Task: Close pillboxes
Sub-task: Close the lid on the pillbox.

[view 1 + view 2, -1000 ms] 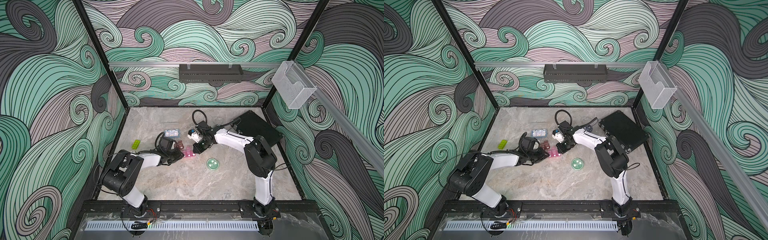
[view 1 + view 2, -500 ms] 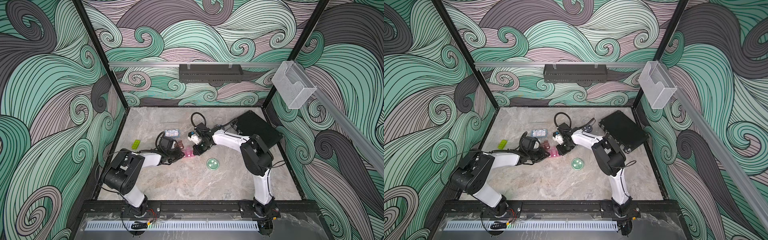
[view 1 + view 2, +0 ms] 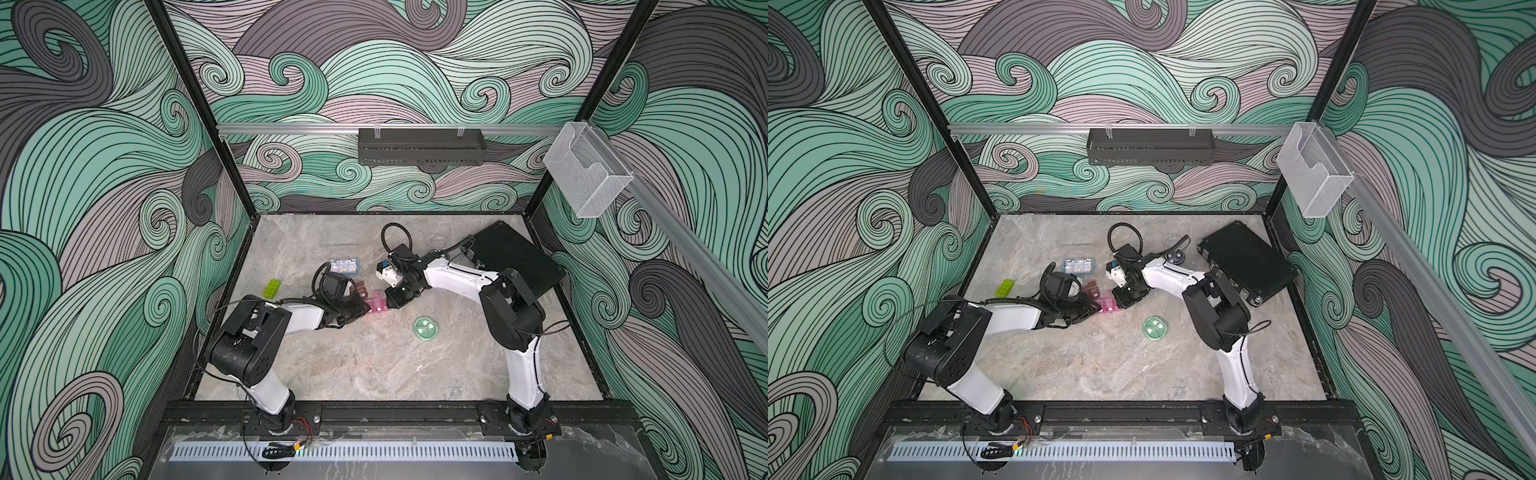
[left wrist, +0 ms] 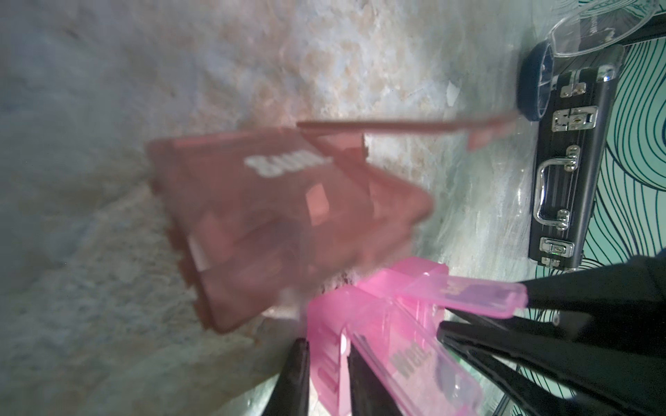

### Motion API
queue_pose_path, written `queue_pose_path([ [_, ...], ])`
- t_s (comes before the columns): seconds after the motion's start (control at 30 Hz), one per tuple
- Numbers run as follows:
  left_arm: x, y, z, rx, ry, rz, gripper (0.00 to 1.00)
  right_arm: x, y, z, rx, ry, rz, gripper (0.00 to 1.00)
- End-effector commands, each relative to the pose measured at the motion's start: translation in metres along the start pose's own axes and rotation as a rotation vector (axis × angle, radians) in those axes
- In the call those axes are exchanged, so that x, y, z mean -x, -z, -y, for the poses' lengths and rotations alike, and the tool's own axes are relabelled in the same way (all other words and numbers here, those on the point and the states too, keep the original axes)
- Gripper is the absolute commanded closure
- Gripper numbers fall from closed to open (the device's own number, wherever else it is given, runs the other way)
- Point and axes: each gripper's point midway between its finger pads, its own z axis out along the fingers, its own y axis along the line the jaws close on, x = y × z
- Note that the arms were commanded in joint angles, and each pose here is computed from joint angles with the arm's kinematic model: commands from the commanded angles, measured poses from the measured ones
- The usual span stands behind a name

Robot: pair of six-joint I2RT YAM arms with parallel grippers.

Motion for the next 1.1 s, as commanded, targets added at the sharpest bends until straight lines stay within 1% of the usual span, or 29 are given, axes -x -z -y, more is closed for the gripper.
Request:
queue_pose_path([
  [0.0,-0.007,-0.007,-0.007,0.025,0.018,-0.036,0.78,-0.011,-0.015,0.004,-0.014,-0.014,-0.059,0.79],
  [0.47,-0.01,-0.015,-0.011,0.03,0.028,-0.053,0.79,-0.023,-0.028,0.006,-0.05,-0.005,-0.131,0.79],
  [0.9,-0.013,-0.019,-0.014,0.031,0.036,-0.068,0.79,-0.029,-0.038,0.008,-0.071,-0.011,-0.168,0.79],
  [1.07,-0.014,-0.019,-0.013,0.024,0.034,-0.075,0.79,-0.027,-0.036,0.008,-0.072,-0.014,-0.167,0.79],
])
